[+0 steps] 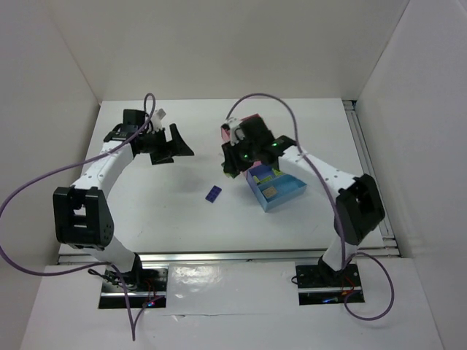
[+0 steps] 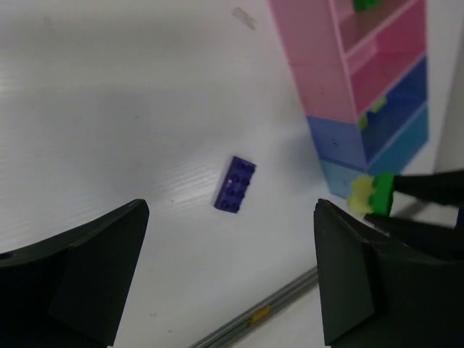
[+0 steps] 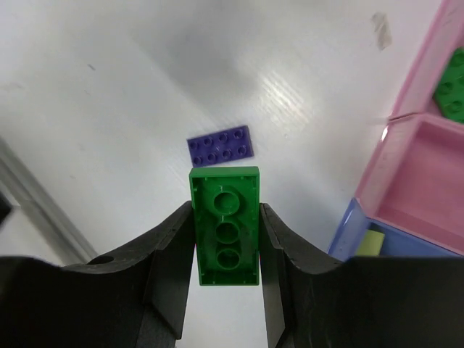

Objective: Sort the legos into containers by color

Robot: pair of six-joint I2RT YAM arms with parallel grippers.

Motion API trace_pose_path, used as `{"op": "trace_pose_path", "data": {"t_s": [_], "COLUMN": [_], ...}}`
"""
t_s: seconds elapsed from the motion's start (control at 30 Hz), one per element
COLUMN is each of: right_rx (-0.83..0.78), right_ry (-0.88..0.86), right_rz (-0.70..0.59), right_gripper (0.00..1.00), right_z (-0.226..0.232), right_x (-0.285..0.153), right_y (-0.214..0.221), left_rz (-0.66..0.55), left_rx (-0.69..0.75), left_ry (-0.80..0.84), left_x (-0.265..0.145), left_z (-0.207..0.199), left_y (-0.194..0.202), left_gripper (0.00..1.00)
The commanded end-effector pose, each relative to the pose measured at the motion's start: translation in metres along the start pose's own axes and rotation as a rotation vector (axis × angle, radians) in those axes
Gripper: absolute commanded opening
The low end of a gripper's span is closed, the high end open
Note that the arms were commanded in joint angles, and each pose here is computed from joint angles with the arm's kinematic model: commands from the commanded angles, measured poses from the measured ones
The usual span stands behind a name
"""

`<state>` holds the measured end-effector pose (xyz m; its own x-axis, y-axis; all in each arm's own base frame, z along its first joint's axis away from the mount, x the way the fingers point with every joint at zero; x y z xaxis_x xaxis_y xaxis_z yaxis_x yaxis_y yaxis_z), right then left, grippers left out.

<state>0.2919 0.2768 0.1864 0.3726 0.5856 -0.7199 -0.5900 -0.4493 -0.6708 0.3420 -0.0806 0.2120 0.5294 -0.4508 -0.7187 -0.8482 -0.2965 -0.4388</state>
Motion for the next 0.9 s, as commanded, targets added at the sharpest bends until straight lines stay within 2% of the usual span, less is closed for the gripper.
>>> {"op": "trace_pose_path", "data": {"t_s": [0.0,0.13,0.27,0.47,0.57,0.73,0.87], "right_rx": [0.077,0.147,0.185,0.213,0.213,0.218,0.233], "right_ry": [-0.192,-0.387,-0.519,-0.662,-0.705,-0.725,-0.725], "right_rz": [-0.157,-0.227,-0.269,-0.301,-0.314,-0.305,-0.290], "right_gripper": [0.27,0.27,0.27,0.27,0.27,0.27,0.27], "right_z": [0.000,-0.007,-0.009,-0.008,-0.008,-0.006,-0.007], "right_x": [-0.044,-0.064,-0.074,-0.087,-0.091,-0.091,-0.087], "right_y": [-0.029,-0.038,-0.041,-0.047,-0.049,-0.047,-0.040], "left_rz": [0.094,0.174,0.230,0.223,0.272,0.233,0.253], "left_rx": [0.103,0.155,0.216,0.303,0.285,0.291,0.288], "left_ry": [0.479,0.743,0.877,0.947,0.949,0.995,1.005], "left_x": [-0.005,-0.007,-0.003,0.001,0.014,0.014,0.014], "left_z": [-0.028,-0.041,-0.067,-0.097,-0.100,-0.106,-0.109], "left_y": [0.012,0.023,0.042,0.052,0.060,0.053,0.057], "left_gripper": [0.96,0.94,0.94,0.92,0.88,0.85,0.76]}}
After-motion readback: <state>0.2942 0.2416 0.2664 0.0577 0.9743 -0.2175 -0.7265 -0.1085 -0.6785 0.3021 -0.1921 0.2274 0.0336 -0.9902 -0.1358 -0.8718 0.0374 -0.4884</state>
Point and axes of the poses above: each gripper's point midway between its finger pads, its own x axis out along the fingers, its own z axis along the line the jaws close on, y = z × x, the point moved 7 cm from there along -x, back along the fingers, and after that the axes turned 2 degrees about -x, right-handed, at the moved point
